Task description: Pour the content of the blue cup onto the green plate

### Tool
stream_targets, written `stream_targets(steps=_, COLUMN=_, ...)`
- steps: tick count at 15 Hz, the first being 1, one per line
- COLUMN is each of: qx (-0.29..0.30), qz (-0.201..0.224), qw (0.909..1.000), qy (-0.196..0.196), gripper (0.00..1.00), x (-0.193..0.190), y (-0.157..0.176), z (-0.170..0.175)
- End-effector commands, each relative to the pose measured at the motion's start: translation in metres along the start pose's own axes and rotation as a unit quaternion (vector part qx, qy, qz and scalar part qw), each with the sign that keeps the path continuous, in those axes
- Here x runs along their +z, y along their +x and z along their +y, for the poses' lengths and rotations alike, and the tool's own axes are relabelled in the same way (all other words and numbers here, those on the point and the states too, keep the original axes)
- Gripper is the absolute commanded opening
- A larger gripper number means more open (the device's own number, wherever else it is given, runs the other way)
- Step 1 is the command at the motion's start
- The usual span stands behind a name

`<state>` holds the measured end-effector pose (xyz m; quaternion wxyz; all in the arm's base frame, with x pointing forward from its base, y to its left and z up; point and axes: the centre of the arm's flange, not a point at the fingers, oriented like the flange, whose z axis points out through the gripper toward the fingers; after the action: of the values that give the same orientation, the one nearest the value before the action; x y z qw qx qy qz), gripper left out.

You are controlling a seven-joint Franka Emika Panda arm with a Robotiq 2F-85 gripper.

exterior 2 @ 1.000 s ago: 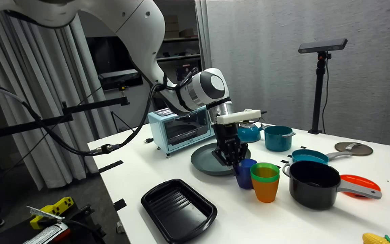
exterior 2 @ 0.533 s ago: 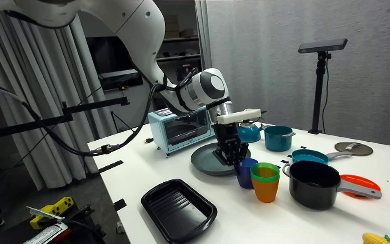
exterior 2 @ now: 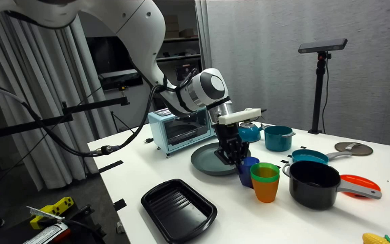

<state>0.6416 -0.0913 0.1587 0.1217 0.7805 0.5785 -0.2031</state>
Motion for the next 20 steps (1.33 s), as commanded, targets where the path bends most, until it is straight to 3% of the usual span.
stream_targets(steps=1, qx=0.0, qz=0.0, qw=1.0, qy=0.0, gripper=0.07, x=0.0, y=0.0, z=0.0)
stream_targets(steps=11, qx=0.004, qz=-0.012, qw=0.9999, qy=-0.012, gripper=0.02, x=0.001, y=-0.001, z=0.001)
stream_targets(steps=20, qx=-0.028, qz=-0.027, qw=0.992, qy=-0.12, gripper=0.02, x=0.004, y=-0.004, z=0.015)
